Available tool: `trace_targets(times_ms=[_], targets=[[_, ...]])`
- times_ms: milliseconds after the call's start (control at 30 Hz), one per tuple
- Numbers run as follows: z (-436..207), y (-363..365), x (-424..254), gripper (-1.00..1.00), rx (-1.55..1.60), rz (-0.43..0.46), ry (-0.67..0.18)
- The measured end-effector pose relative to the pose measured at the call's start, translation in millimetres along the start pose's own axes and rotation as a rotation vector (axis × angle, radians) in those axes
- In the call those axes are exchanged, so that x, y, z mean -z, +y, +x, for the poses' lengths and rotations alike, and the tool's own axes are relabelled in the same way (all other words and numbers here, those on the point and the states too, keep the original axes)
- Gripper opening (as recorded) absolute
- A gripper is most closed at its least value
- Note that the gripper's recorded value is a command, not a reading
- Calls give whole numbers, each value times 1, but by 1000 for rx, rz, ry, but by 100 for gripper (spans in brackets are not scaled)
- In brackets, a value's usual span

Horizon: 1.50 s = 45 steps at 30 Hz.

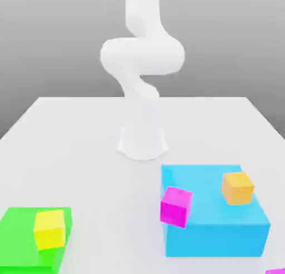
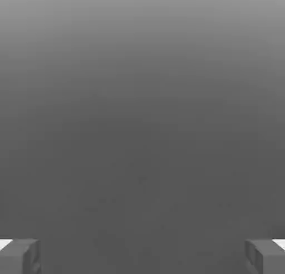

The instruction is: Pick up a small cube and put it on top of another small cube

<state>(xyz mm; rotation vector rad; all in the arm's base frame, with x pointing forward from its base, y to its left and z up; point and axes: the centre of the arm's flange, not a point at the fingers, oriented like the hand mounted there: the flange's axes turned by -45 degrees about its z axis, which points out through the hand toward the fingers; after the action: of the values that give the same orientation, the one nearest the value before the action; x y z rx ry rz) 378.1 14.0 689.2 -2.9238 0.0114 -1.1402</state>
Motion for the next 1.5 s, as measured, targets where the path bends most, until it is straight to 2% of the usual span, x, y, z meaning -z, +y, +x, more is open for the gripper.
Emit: trace_targets(times_ms=[267,533,833,1100,1233,1267,1500], targets=[[6,-53,-126,0,29,4,-180],[-24,-113,-249,0,64,14,-354],[-103,-184,-375,0,105,31,-549],[-208,-242,-467,0,134,46,-723],[-255,-248,-513,0,136,47,-742],[-262,-248,-520,-100,136,47,-742],[-261,-248,-519,-100,135,49,-742]])
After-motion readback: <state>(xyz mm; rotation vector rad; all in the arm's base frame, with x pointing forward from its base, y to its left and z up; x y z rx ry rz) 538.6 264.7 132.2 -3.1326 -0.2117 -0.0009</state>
